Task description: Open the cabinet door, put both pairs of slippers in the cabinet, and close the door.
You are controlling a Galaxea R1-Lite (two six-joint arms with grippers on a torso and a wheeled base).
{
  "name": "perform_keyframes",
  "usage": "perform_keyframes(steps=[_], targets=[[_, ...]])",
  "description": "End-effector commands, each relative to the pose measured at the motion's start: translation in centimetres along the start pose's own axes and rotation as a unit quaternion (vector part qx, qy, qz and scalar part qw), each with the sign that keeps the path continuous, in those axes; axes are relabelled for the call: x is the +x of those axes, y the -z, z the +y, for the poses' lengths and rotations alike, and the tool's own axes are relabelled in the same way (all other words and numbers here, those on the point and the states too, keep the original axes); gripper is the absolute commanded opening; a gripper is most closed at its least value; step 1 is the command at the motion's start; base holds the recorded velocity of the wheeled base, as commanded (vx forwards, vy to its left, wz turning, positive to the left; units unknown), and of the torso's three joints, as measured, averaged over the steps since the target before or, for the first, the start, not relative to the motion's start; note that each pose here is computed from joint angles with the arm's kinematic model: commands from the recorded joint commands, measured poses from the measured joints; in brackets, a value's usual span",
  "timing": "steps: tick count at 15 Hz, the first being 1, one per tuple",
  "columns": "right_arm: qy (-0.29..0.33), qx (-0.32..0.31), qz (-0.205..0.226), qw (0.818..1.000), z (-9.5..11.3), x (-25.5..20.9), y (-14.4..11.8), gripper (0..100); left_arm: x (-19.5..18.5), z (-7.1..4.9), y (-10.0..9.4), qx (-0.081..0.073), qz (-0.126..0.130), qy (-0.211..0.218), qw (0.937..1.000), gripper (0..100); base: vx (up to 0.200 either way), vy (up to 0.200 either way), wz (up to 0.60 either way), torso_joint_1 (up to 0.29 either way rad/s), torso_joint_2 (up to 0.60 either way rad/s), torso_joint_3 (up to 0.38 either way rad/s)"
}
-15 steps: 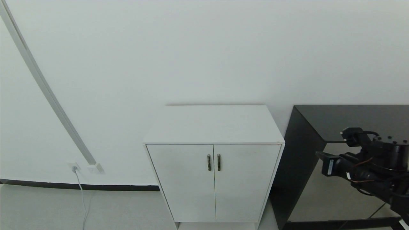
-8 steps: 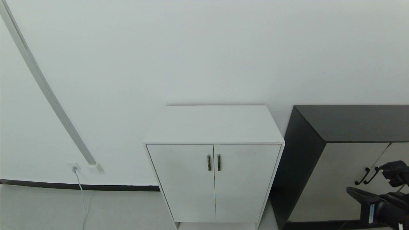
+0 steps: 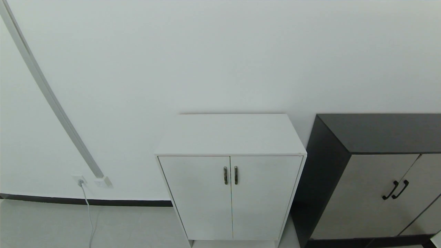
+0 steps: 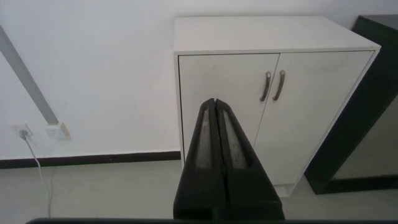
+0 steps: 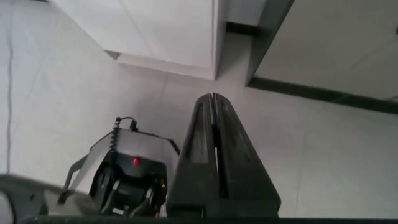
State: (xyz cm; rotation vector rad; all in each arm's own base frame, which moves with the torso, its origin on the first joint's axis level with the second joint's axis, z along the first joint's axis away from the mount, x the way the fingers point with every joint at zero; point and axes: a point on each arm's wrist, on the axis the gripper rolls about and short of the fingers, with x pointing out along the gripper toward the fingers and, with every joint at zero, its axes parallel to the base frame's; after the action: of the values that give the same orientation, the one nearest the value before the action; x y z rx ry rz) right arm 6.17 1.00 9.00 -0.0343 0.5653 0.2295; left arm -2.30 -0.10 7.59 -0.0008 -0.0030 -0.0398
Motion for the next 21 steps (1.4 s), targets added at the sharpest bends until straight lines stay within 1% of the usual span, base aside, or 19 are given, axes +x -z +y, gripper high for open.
perform_keyframes(steps=[1, 3, 5, 7, 11, 13, 16, 19, 20, 21], targets=[[-0.002, -0.004, -0.030, 1.000, 0.2, -1.3, 0.8, 0, 0.0, 0.0, 0.0, 0.000, 0.001, 0.000, 1.0000, 0, 0.000, 0.000, 0.00, 0.000, 0.00, 0.000], [-0.011, -0.005, -0.013, 1.000, 0.3, -1.8, 1.7, 0, 0.0, 0.0, 0.0, 0.000, 0.001, 0.000, 1.0000, 0, 0.000, 0.000, 0.00, 0.000, 0.00, 0.000], [-0.017, -0.009, -0.014, 1.000, 0.4, -2.1, 2.1, 0, 0.0, 0.0, 0.0, 0.000, 0.001, 0.000, 1.0000, 0, 0.000, 0.000, 0.00, 0.000, 0.00, 0.000], [-0.019, -0.010, -0.007, 1.000, 0.5, -2.5, 2.9, 0, 0.0, 0.0, 0.0, 0.000, 0.001, 0.000, 1.0000, 0, 0.000, 0.000, 0.00, 0.000, 0.00, 0.000], [-0.016, -0.010, -0.029, 0.999, 0.5, -2.9, 3.1, 0, 0.0, 0.0, 0.0, 0.000, 0.001, 0.000, 1.0000, 0, 0.000, 0.000, 0.00, 0.000, 0.00, 0.000], [0.013, -0.012, -0.060, 0.998, 0.4, -3.6, 3.7, 0, 0.0, 0.0, 0.0, 0.000, 0.001, 0.000, 1.0000, 0, 0.000, 0.000, 0.00, 0.000, 0.00, 0.000], [0.019, 0.004, -0.117, 0.993, 0.5, -4.4, 4.2, 0, 0.0, 0.0, 0.0, 0.000, 0.001, 0.000, 1.0000, 0, 0.000, 0.000, 0.00, 0.000, 0.00, 0.000], [0.034, 0.006, -0.172, 0.984, 0.6, -5.1, 4.6, 0, 0.0, 0.0, 0.0, 0.000, 0.001, 0.000, 1.0000, 0, 0.000, 0.000, 0.00, 0.000, 0.00, 0.000], [0.041, 0.007, -0.194, 0.980, 0.6, -5.4, 4.8, 0, 0.0, 0.0, 0.0, 0.000, 0.001, 0.000, 1.0000, 0, 0.000, 0.000, 0.00, 0.000, 0.00, 0.000], [0.046, 0.005, -0.231, 0.972, 0.7, -5.8, 5.2, 0, 0.0, 0.0, 0.0, 0.000, 0.001, 0.000, 1.0000, 0, 0.000, 0.000, 0.00, 0.000, 0.00, 0.000]])
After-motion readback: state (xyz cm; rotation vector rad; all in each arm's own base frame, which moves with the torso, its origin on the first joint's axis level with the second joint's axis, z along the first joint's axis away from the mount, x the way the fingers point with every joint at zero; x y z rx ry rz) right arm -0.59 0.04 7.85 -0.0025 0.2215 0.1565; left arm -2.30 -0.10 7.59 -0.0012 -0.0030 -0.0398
